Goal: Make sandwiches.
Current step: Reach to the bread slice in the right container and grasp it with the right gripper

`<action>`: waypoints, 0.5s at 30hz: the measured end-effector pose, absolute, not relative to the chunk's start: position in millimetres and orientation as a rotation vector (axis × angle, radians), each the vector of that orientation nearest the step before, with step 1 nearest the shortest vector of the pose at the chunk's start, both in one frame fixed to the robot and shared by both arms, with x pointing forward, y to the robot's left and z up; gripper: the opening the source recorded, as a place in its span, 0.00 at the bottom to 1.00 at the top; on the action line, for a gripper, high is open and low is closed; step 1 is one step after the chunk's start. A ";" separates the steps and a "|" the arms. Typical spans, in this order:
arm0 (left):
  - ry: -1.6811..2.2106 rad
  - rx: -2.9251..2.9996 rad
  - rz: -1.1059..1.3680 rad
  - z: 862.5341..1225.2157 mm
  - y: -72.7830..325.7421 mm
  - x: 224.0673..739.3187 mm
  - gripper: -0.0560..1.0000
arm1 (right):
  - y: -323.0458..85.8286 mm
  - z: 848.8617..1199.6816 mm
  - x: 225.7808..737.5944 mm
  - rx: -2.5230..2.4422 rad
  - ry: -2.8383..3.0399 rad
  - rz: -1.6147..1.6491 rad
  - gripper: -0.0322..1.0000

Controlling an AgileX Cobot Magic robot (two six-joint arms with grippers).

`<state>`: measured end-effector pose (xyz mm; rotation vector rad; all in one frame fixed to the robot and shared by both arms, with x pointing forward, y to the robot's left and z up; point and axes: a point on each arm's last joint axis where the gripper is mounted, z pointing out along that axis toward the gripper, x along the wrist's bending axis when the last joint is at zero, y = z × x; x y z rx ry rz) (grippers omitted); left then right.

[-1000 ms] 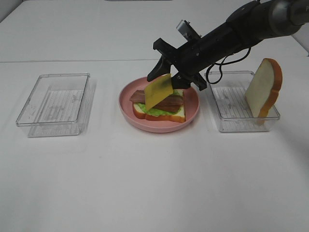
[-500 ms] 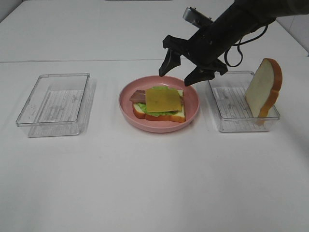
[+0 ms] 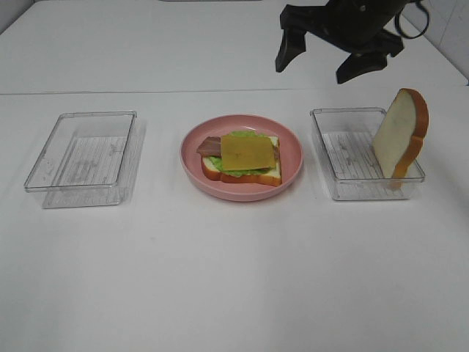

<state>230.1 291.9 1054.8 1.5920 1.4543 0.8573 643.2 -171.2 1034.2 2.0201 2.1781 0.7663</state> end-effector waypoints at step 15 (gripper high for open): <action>1.456 1.593 0.861 1054.8 292.2 230.2 0.99 | -211.7 1046.4 630.6 2.022 2.030 0.337 0.92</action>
